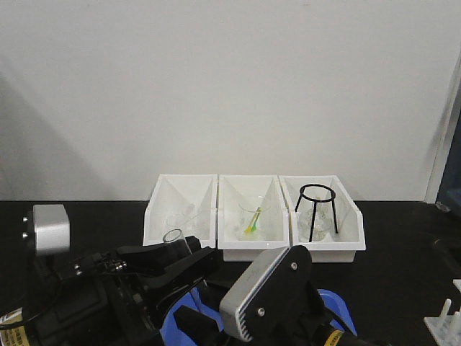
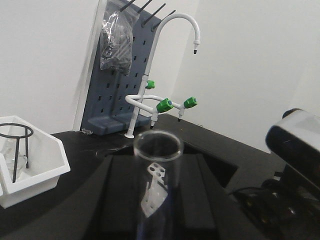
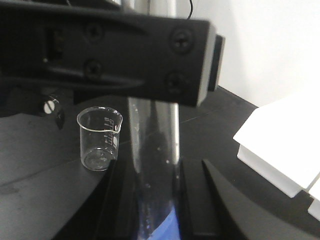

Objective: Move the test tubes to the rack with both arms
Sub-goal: 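Grasp the tube with the right gripper and open the left gripper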

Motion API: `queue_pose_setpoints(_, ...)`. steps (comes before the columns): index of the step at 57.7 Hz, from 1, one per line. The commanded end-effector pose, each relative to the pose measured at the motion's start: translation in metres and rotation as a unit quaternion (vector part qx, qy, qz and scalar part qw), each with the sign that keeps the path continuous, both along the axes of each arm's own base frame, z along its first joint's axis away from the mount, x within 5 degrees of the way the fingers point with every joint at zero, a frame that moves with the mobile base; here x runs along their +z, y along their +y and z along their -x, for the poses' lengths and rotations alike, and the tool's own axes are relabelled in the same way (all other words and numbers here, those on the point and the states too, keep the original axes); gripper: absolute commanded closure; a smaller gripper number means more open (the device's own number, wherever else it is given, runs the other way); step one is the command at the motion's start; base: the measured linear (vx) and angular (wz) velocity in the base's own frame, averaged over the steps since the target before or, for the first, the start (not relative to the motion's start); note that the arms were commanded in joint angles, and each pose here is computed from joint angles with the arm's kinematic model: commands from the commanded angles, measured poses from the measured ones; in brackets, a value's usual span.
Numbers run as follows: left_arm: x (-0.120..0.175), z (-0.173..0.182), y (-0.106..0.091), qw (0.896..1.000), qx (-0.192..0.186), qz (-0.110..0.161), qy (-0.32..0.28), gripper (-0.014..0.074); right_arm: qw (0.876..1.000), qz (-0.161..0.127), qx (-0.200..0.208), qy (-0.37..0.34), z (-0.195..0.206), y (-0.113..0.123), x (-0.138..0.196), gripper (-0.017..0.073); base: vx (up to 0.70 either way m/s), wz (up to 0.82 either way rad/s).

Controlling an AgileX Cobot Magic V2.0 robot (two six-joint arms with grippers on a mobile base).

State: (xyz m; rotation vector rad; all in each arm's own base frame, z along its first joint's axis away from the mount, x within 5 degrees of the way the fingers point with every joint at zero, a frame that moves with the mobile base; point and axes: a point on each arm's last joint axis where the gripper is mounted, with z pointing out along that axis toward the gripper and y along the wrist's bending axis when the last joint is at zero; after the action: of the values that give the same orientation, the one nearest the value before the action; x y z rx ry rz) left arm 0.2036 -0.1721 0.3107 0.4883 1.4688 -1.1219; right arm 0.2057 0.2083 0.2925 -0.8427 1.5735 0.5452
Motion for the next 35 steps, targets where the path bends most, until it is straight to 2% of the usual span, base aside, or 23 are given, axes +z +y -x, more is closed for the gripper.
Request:
queue_pose_setpoints(1,0.023,0.0076,-0.0011,0.998,-0.027,0.052,-0.038,0.0596,0.998,-0.054,0.008,-0.044,0.0011,0.0003,0.0267,0.0571,0.0,0.0)
queue_pose_setpoints(15,0.0229,0.0075,-0.0011,0.998,-0.026,0.051,-0.037,0.0474,0.998,-0.055,0.007,-0.043,0.0011,0.0003,0.0266,0.057,0.0,0.0)
queue_pose_setpoints(35,0.0229,0.0075,-0.0011,0.998,-0.026,0.051,-0.037,0.0156,0.998,-0.056,0.007,-0.043,0.001,0.0002,0.0267,0.057,0.0,0.0)
